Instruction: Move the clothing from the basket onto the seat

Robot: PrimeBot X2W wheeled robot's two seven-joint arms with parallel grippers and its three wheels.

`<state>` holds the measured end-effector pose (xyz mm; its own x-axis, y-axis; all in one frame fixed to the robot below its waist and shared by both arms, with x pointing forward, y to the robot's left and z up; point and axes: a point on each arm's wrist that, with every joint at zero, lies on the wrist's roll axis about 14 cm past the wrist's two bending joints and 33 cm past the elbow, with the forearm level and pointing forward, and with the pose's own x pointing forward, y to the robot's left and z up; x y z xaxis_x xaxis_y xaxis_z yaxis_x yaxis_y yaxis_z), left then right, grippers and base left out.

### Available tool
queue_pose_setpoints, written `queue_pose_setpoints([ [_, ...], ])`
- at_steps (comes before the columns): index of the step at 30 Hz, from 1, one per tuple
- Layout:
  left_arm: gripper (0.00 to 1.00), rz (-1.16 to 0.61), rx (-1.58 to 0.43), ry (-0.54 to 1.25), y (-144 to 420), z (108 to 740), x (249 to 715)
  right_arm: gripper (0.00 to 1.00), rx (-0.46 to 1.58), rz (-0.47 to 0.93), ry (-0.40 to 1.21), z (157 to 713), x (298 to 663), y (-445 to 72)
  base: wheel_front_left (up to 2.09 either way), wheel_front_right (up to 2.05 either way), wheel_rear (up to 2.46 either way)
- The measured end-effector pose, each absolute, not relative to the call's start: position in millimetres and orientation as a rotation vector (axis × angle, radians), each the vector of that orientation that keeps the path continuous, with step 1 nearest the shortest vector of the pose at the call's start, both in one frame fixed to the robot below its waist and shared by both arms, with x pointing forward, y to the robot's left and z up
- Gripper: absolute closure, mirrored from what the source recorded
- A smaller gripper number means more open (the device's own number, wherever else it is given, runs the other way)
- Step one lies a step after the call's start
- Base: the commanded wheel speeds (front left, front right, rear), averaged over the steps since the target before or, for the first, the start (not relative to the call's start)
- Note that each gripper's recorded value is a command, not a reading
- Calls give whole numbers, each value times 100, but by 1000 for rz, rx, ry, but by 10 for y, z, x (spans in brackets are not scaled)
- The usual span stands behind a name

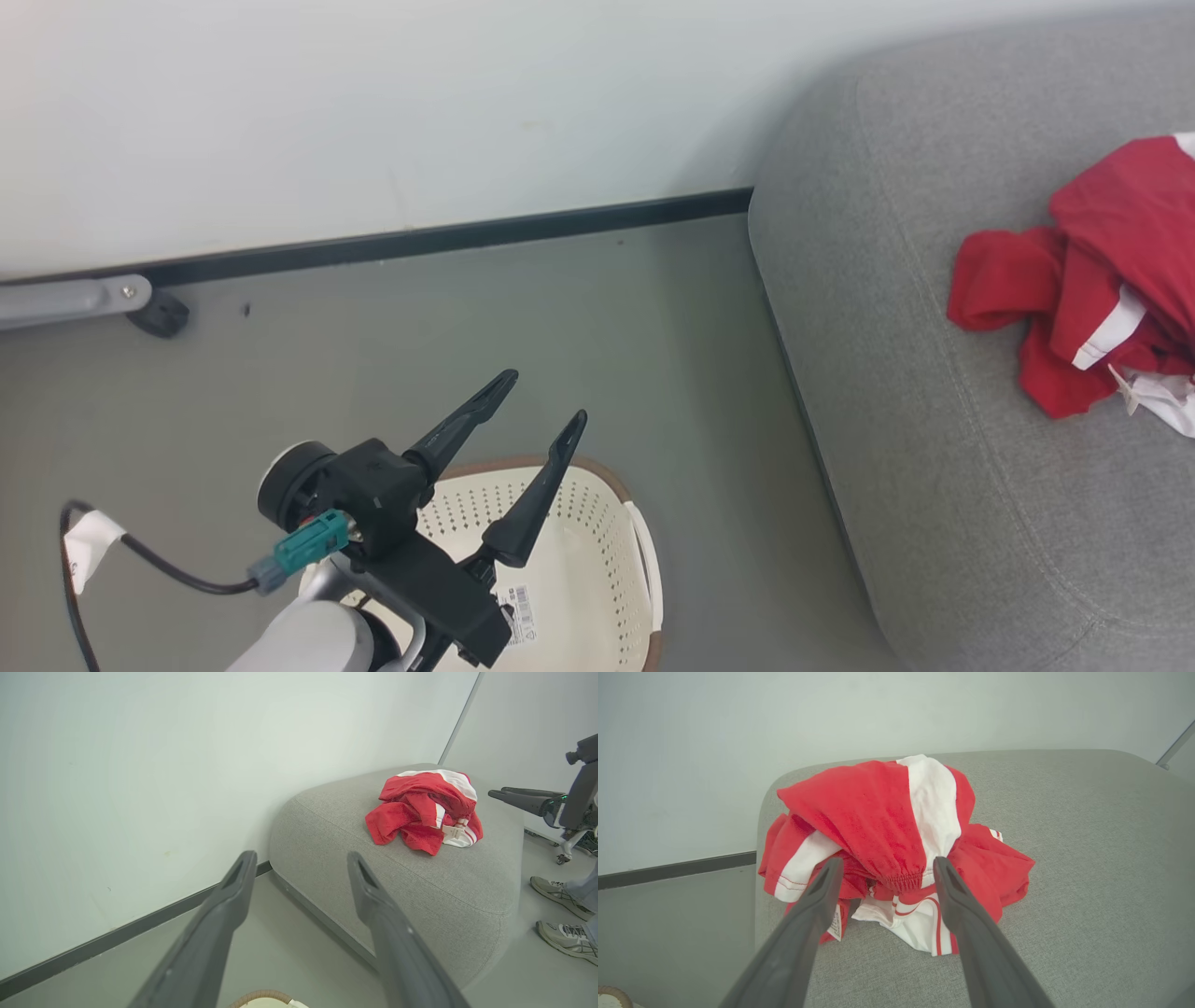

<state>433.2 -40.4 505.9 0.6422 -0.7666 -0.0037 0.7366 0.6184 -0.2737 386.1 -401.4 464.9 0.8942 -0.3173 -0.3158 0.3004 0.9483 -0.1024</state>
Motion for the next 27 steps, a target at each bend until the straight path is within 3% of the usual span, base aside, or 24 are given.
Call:
queue_pose_setpoints([
  [9,0,-749,-262,84,-146,5221,4295,0,-29,-225,166,5082,3875,-3643,0,0,0],
  [27,0,-378,-251,-5,1000,5376,4142,0,107,36,-64,5517,4061,-2515,0,0,0],
])
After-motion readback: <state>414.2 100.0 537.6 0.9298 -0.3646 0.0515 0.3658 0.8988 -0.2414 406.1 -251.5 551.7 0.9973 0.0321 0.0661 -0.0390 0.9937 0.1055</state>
